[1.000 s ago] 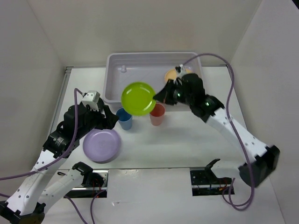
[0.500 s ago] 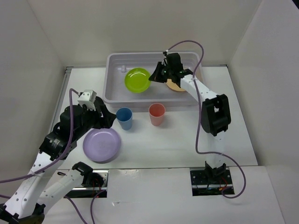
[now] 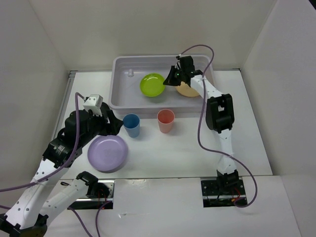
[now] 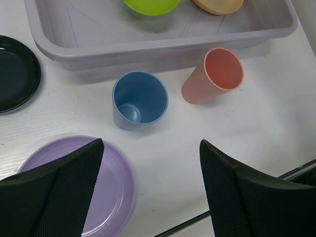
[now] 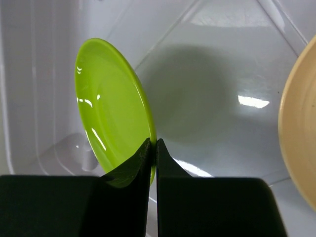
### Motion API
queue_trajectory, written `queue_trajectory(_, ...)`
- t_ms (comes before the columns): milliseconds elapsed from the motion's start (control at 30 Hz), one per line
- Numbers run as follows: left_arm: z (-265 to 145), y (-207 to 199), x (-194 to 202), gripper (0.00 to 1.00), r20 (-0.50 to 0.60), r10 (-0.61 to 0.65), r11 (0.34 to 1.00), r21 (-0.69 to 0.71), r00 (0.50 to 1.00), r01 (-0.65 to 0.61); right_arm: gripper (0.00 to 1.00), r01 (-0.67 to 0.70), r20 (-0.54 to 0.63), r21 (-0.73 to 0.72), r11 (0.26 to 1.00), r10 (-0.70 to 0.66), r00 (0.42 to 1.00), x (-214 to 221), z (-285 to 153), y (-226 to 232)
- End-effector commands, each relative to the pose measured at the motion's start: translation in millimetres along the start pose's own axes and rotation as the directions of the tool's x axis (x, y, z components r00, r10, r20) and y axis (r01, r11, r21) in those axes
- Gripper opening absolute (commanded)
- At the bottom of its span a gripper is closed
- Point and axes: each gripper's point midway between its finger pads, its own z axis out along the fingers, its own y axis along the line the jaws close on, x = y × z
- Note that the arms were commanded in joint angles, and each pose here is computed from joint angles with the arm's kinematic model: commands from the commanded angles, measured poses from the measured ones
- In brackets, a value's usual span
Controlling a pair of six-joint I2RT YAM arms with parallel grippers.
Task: Place the mixed dishes into the plastic bin
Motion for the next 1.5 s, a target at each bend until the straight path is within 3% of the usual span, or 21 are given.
queue_trajectory(0, -7, -6, -21, 0.85, 0.056, 0.013, 1.0, 0.018, 0.998, -0.014, 0.0, -0.01, -0.003, -0.011, 1.0, 0.009, 1.0, -1, 13, 3)
queue_trajectory(267, -8, -2, -21, 0.85, 0.055, 0.014, 1.0, -0.005, 0.998, -0.013, 0.0, -0.014, 0.055, 0.07, 0.997, 0.011, 0.998, -33, 36, -2)
queue_trajectory(333, -11, -1, -24, 0.85, 0.068, 0.013, 1.0, -0.01, 0.998, -0.012, 0.03, -0.029, 0.001, 0.12, 0.992, 0.029, 1.0, -14, 50, -15)
queue_trajectory(367, -11, -1, -24, 0.85, 0.068, 0.013, 1.0, -0.01, 0.998, -0.012, 0.05, -0.007, 0.072, 0.086, 0.996, 0.001, 0.997, -42, 38, 6)
queue_trajectory(433, -13, -2, -25, 0.85, 0.077, 0.013, 1.0, -0.007, 0.997, -0.012, 0.11, -0.029, 0.02, 0.147, 0.989, 0.026, 0.999, -15, 58, -25)
queue_trajectory(467, -14, -1, -23, 0.85, 0.068, 0.013, 1.0, -0.01, 0.998, -0.012, 0.14, -0.058, -0.036, 0.105, 0.993, 0.062, 0.997, -2, 64, -20)
queue_trajectory(567, -14, -1, -23, 0.85, 0.068, 0.013, 1.0, -0.01, 0.998, -0.012, 0.16, -0.066, -0.009, 0.132, 0.989, 0.068, 0.998, -8, 63, -35)
queue_trajectory(667, -14, 0, -23, 0.85, 0.068, 0.022, 1.0, -0.01, 0.997, -0.022, 0.31, -0.051, -0.008, 0.114, 0.992, 0.052, 0.999, -12, 56, -27)
queue_trajectory(700, -14, 0, -23, 0.85, 0.068, 0.022, 1.0, -0.01, 0.997, -0.022, 0.47, -0.05, -0.003, 0.121, 0.991, 0.051, 0.999, -12, 58, -29)
queue_trajectory(800, -14, 0, -23, 0.85, 0.068, 0.022, 1.0, -0.01, 0.997, -0.022, 0.66, -0.029, -0.006, 0.121, 0.992, 0.03, 1.0, -14, 54, -27)
queue_trajectory(900, -14, -1, -23, 0.86, 0.068, 0.012, 1.0, -0.01, 0.998, -0.011, 0.71, 0.007, 0.036, 0.113, 0.994, -0.012, 0.999, -30, 39, -8)
queue_trajectory(1033, -14, -2, -23, 0.88, 0.068, 0.001, 1.0, -0.008, 0.998, 0.0, 0.74, 0.062, 0.129, 0.149, 0.987, -0.082, 0.988, -64, 2, 17)
queue_trajectory(1133, -11, -2, -21, 0.88, 0.059, -0.008, 1.0, -0.01, 0.998, 0.008, 0.76, 0.096, 0.207, 0.169, 0.981, -0.131, 0.97, -96, -58, 50)
queue_trajectory(1333, 5, 2, -22, 0.88, 0.042, -0.01, 0.999, -0.036, 0.999, 0.011, 0.76, 0.139, 0.196, 0.262, 0.955, -0.193, 0.961, -95, -157, 83)
queue_trajectory(1467, 24, 7, -36, 0.88, 0.051, -0.008, 0.995, -0.095, 0.999, 0.013, 0.78, 0.15, 0.295, 0.314, 0.938, -0.247, 0.923, -98, -236, 128)
